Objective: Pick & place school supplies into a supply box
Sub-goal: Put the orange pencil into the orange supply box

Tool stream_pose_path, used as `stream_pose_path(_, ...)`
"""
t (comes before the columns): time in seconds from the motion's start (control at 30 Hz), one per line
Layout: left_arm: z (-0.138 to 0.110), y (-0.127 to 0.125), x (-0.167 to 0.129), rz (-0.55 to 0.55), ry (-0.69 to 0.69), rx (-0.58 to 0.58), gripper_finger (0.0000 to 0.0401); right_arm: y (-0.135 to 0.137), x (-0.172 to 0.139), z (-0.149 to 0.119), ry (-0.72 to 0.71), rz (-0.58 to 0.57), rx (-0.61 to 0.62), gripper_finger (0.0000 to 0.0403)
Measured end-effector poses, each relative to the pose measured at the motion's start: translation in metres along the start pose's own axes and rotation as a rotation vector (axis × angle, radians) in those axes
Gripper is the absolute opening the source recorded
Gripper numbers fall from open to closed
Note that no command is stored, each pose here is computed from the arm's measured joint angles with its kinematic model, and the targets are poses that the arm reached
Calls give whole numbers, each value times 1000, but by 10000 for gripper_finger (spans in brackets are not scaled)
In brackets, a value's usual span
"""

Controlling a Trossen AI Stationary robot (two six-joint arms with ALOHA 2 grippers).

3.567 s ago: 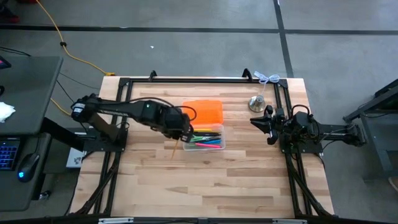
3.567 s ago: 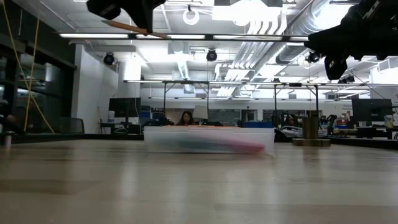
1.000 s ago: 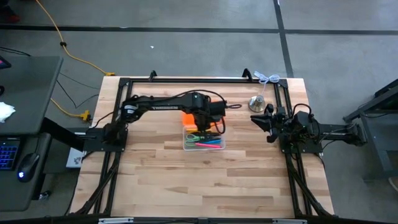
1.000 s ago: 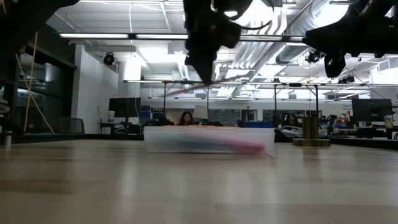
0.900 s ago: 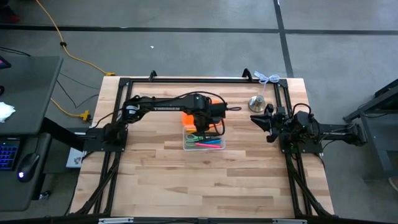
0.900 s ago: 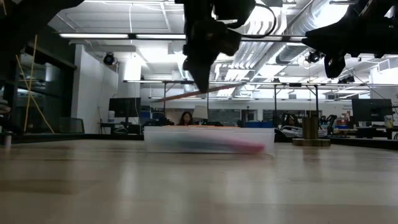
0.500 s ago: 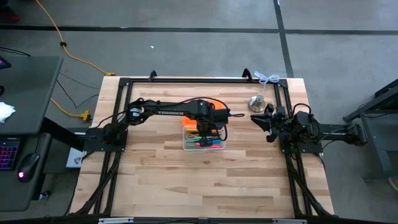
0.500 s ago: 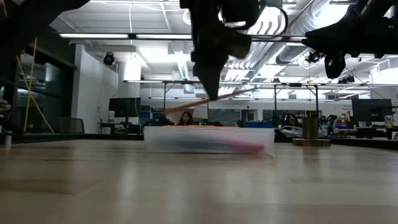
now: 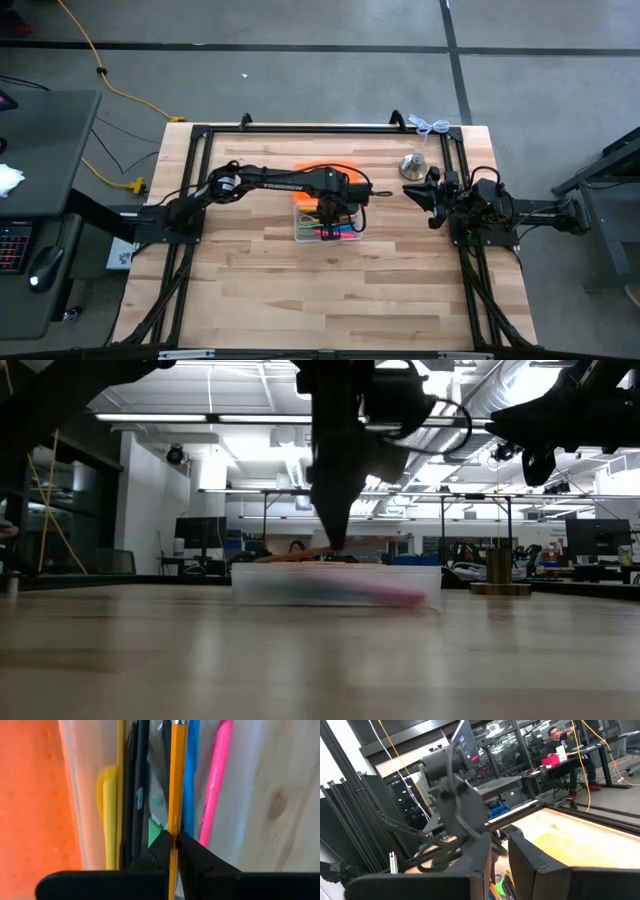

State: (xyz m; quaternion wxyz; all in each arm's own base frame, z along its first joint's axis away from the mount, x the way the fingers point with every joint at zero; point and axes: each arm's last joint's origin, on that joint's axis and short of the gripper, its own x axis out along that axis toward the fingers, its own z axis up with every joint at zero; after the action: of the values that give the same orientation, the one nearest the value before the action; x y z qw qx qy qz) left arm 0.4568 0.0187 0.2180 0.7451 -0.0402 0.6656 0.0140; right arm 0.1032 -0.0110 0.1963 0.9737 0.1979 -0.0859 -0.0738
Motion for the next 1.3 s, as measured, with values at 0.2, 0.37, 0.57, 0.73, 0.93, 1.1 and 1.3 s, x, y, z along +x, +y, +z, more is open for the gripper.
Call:
stream_pose_path(0.2, 1, -2, 9, 0, 24, -2, 51, 0, 0, 0, 1, 3, -14, 44)
stream_pose_path(0.37, 1, -3, 20, -5, 61, 0, 51, 0, 0, 0, 1, 3, -16, 44)
stream_pose_path(0.57, 0, -4, 26, 3, 85, 2, 51, 0, 0, 0, 0, 3, -15, 44)
stream_pose_path(0.73, 1, -4, 26, 3, 78, 2, 51, 0, 0, 0, 0, 4, -15, 44)
stream_pose_path(0.93, 1, -4, 26, 5, 76, 2, 51, 0, 0, 0, 0, 3, -15, 44)
stream_pose_path(1.1, 1, -4, 26, 5, 75, 2, 51, 0, 0, 0, 0, 4, -15, 44)
stream_pose_path(1.3, 1, -4, 26, 5, 75, 2, 51, 0, 0, 0, 0, 4, -15, 44)
